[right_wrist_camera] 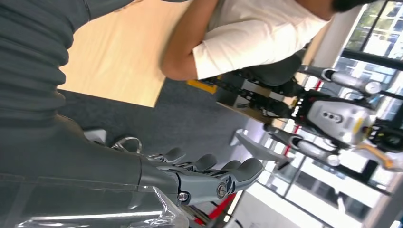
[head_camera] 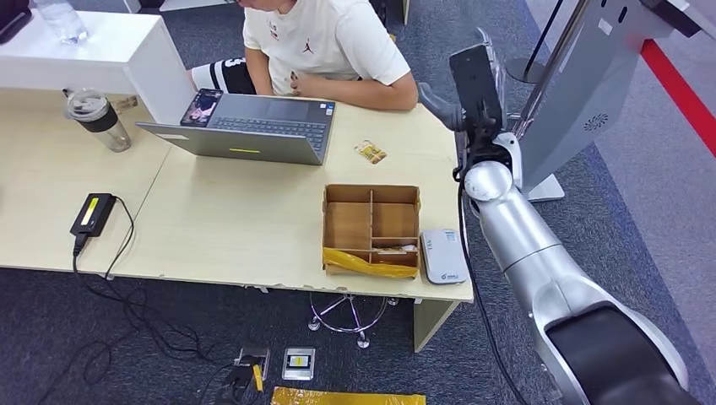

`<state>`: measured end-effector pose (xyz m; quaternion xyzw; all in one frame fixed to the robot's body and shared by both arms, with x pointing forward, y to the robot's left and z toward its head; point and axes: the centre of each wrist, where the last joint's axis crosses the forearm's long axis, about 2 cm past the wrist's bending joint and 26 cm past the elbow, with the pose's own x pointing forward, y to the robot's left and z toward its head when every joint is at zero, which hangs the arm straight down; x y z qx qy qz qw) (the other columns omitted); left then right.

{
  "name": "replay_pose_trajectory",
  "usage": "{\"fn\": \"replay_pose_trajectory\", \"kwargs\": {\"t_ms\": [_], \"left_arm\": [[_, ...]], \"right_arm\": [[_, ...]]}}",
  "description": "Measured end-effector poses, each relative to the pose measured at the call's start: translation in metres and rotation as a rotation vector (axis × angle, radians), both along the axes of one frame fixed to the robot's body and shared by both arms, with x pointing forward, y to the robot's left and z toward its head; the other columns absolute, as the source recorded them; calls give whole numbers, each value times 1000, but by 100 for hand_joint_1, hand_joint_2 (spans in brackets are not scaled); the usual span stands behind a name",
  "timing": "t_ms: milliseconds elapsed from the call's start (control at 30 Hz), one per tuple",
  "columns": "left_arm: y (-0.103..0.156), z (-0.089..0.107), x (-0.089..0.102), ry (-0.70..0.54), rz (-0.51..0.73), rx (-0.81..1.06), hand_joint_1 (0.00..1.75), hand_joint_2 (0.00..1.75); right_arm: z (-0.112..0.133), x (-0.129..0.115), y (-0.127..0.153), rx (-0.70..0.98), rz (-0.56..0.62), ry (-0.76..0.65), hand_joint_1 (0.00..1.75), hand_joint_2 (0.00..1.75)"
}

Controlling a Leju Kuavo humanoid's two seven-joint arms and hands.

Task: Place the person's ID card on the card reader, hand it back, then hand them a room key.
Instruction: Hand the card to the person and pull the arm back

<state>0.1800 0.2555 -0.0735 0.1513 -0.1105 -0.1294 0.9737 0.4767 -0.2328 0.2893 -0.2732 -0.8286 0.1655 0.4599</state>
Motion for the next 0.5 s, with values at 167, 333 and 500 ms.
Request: {"fn": "replay_pose_trajectory", "kwargs": {"t_ms": [167, 333, 500], "left_arm": [[-7, 0, -2, 27, 74, -14, 0, 175], [5, -11, -28, 49, 112, 4, 0, 175], [12, -19, -53, 106, 176, 5, 0, 175]], "right_arm": [[-14, -2, -25, 81, -56, 88, 0, 175], [-41, -7, -48, 152, -99, 204, 0, 175], [-75, -19, -51, 200, -113, 298, 0, 175]]}}
